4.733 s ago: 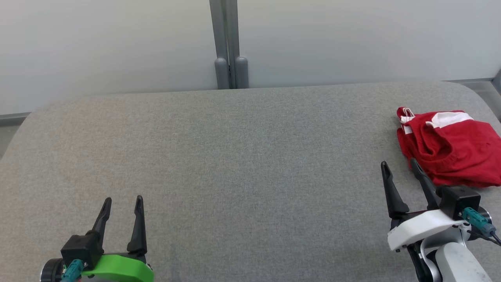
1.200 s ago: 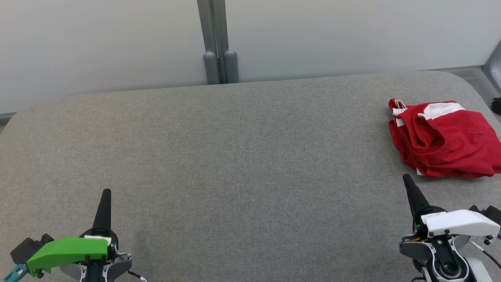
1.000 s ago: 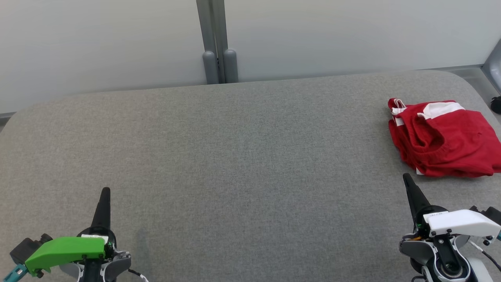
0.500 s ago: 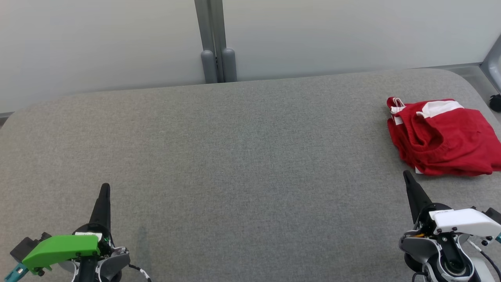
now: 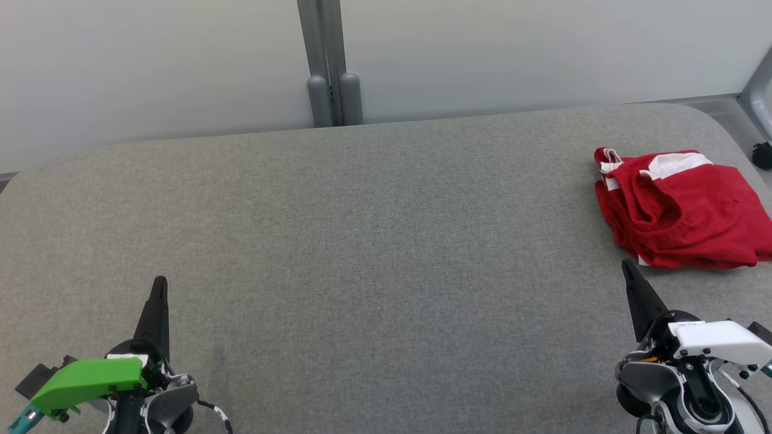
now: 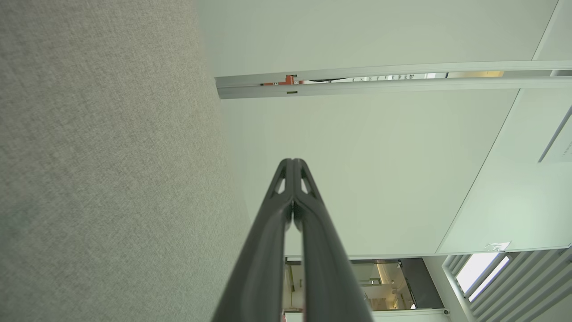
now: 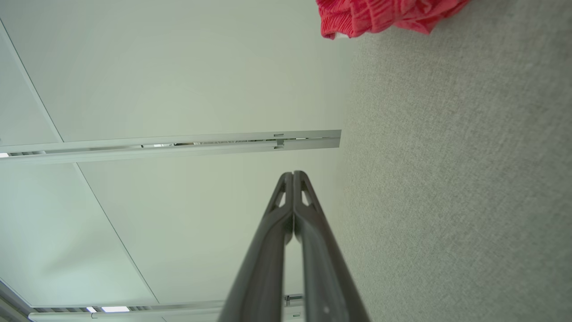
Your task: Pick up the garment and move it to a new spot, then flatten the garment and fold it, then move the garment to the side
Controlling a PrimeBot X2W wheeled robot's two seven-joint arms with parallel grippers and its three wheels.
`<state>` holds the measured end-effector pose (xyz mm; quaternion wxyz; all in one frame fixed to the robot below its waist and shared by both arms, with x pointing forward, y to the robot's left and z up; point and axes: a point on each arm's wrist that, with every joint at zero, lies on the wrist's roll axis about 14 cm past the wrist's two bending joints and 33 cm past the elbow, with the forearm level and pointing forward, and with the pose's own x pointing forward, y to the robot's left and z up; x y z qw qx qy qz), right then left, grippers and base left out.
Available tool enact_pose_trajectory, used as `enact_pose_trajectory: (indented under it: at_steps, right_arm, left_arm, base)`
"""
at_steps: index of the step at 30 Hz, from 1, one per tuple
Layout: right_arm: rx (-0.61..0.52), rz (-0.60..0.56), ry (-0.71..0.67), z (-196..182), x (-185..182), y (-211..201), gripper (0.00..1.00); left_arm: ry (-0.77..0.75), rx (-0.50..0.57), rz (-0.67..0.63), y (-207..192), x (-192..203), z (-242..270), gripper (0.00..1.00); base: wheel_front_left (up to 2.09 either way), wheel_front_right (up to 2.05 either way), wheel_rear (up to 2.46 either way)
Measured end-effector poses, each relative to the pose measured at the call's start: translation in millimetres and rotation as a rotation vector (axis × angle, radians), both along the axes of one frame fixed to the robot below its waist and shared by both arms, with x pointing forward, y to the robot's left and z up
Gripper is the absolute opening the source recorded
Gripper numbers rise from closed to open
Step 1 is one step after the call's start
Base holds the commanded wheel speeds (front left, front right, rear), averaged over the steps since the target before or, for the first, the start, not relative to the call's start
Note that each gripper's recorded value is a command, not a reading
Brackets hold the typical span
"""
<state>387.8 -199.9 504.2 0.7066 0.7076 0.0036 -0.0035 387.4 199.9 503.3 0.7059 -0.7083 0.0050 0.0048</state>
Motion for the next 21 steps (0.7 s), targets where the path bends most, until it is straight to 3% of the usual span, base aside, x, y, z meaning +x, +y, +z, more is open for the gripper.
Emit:
enact_pose_trajectory:
  at_steps: [21]
  right_arm:
    - [0.000,0.000,0.000,0.1,0.0,0.0,0.00]
  left_arm:
    - [-0.001,-0.001,0.000,-0.1,0.1,0.2,0.00]
  base:
    - [0.00,0.00,0.00]
